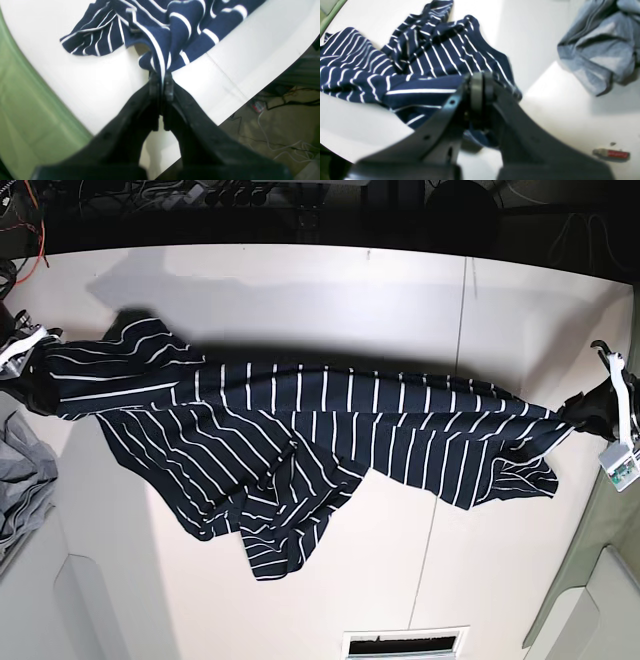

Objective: Layout the t-shirt on the table in an organized manner, then fold the t-shirt properly
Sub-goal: 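Lower the stretched shirt onto the table with both grippers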

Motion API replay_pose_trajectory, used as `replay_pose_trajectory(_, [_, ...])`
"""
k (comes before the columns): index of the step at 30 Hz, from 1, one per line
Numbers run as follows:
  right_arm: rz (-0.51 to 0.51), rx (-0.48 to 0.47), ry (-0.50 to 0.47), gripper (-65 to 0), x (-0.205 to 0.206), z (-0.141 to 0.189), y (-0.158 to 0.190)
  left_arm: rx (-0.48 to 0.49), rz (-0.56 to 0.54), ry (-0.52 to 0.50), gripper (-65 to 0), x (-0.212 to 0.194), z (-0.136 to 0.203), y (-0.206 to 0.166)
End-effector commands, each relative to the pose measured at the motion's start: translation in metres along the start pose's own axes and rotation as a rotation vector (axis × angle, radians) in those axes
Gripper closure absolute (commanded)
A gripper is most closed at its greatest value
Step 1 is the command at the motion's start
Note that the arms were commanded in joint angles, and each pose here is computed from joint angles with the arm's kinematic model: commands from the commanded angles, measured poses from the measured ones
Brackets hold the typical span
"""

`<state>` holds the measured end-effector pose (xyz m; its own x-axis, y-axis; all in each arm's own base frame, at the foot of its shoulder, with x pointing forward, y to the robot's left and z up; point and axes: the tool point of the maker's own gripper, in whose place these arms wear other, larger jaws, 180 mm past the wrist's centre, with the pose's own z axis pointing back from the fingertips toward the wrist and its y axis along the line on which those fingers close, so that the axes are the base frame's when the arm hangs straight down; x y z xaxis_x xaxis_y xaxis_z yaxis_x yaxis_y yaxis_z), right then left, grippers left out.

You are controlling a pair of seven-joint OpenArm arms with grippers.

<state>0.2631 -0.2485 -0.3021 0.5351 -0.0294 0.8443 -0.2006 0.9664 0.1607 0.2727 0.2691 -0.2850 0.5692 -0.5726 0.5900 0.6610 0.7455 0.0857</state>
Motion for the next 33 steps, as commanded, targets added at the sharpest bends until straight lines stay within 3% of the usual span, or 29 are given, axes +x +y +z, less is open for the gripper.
replay_pose_trajectory(1, [0.016,0.008,-0.008,0.0,0.003,-0.002,0.000,0.005,-0.025,-0.021,0.0,0.008,0.006,0.003])
replay_pose_trajectory(3, [-0.002,0.023,0.055,0.0,-0.019,-0.011,0.002,-0.014,-0.022,-0.016,0.0,0.003,0.000,-0.005])
replay_pose_trajectory(6, [-0.029,0.052,0.108,-27.9,-0.045,-0.025,0.008,-0.015,-0.026,-0.008,0.0,-0.003,-0.010,-0.012])
replay_pose_trajectory(8, [-0.042,0.061,0.105,-36.2,-0.051,-0.030,0.011,-0.014,-0.019,-0.014,0.0,-0.004,-0.016,-0.016])
replay_pose_trajectory(14, [-0.039,0.030,0.093,-36.2,-0.046,-0.027,0.001,-0.018,-0.009,-0.006,0.0,-0.010,-0.022,-0.021])
replay_pose_trajectory(20, [0.009,-0.126,0.189,-36.0,-0.067,-0.021,-0.033,-0.028,-0.001,-0.014,0.0,-0.010,-0.022,-0.024])
replay_pose_trajectory(28, [-0.157,-0.148,0.256,-36.0,-0.120,-0.028,-0.053,-0.044,0.013,-0.033,0.0,-0.006,-0.022,-0.027])
replay_pose_trajectory(33, [-0.231,-0.138,0.239,-36.0,-0.122,-0.043,-0.059,-0.045,0.013,-0.034,0.0,-0.006,-0.022,-0.027])
